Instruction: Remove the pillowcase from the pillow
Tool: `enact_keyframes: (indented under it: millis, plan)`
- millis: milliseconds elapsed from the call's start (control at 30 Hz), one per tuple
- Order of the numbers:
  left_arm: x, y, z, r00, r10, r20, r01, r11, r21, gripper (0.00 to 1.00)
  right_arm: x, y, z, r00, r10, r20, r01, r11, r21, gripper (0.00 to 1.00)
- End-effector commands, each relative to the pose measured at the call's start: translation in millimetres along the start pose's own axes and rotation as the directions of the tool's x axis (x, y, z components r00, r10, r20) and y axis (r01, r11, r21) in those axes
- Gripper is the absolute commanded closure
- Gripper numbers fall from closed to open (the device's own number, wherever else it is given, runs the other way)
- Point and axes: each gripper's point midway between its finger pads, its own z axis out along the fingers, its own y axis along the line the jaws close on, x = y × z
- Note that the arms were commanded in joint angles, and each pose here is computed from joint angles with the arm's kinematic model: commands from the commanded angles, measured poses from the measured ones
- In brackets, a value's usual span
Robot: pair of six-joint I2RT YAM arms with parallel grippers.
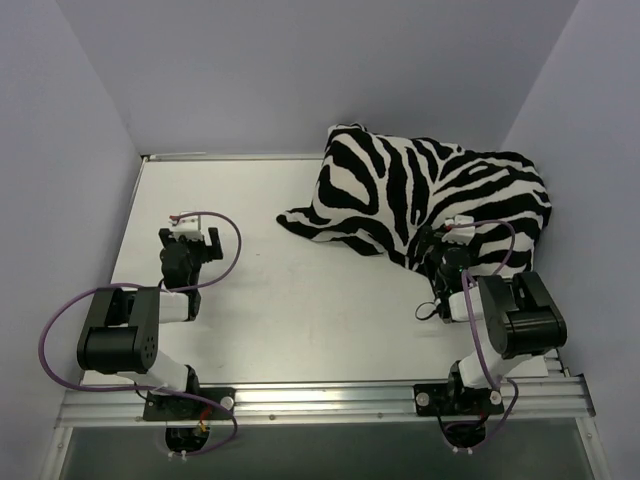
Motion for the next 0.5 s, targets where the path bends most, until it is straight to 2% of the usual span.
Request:
enact_keyframes:
  millis: [0, 33, 67, 100, 133, 167, 233, 267, 300, 333, 367, 400, 433, 467]
  plan:
    - [-17, 1, 6, 0.999, -0.004, 0.048, 0.004, 1.0, 0.007, 0.06, -46, -13, 8, 0.994, 0.07, 0.082, -0.075, 0.995, 0.064, 0.0]
    - [-17, 1, 6, 0.999, -0.004, 0.046, 0.003, 1.0, 0.007, 0.06, -77, -9, 16, 0.991, 0.08, 0.111, -0.086, 0.995, 0.053, 0.0]
    - [-18, 1, 6, 0.999, -0.004, 0.049, 0.004, 1.0, 0.007, 0.06, -79, -8, 11, 0.99, 0.14, 0.021, -0.141, 0.989, 0.054, 0.0]
    - [-17, 1, 6, 0.999, -0.004, 0.048, 0.004, 1.0, 0.007, 0.06, -94, -6, 12, 0.987, 0.161, 0.006, -0.162, 0.986, 0.044, 0.0]
    - [-18, 0, 6, 0.999, -0.004, 0.049, 0.004, 1.0, 0.008, 0.06, -134, 0, 18, 0.982, 0.184, 0.043, -0.185, 0.983, 0.01, 0.0]
    - [-17, 0, 6, 0.999, -0.004, 0.048, 0.003, 1.0, 0.01, 0.06, -139, 5, 13, 0.973, 0.23, -0.003, -0.23, 0.973, 0.0, 0.0]
    - [-19, -1, 6, 0.999, -0.004, 0.052, 0.003, 1.0, 0.016, 0.06, -164, -5, 12, 0.935, 0.353, 0.007, -0.353, 0.933, 0.073, 0.0]
    - [-24, -3, 6, 0.998, 0.003, 0.059, -0.005, 0.999, 0.032, 0.06, -180, -10, 6, 0.927, 0.373, -0.022, -0.369, 0.923, 0.11, 0.0]
    - [-23, -6, -1, 1.0, 0.009, -0.007, -0.009, 0.998, 0.055, 0.06, -187, -8, 4, 0.93, 0.366, -0.034, -0.362, 0.928, 0.091, 0.0]
    - [-63, -11, 11, 1.0, 0.014, 0.022, -0.016, 0.996, 0.087, 0.06, -186, -2, 0, 0.941, 0.331, -0.075, -0.328, 0.943, 0.058, 0.0]
    - [-76, -15, 16, 0.999, 0.047, -0.028, -0.043, 0.992, 0.119, 0.06, -196, 5, -2, 0.949, 0.305, -0.084, -0.306, 0.952, 0.005, 0.0]
    - [-37, -19, 7, 0.954, 0.096, -0.284, -0.048, 0.984, 0.171, 0.06, -193, 14, -3, 0.952, 0.28, -0.126, -0.287, 0.957, -0.044, 0.0]
    - [-95, -20, 26, 0.963, 0.149, -0.223, -0.105, 0.975, 0.197, 0.06, -177, 16, -8, 0.94, 0.268, -0.211, -0.28, 0.959, -0.028, 0.0]
    - [-94, -9, 26, 0.944, 0.159, -0.289, -0.103, 0.974, 0.2, 0.06, -174, 18, -1, 0.928, 0.273, -0.254, -0.284, 0.959, -0.011, 0.0]
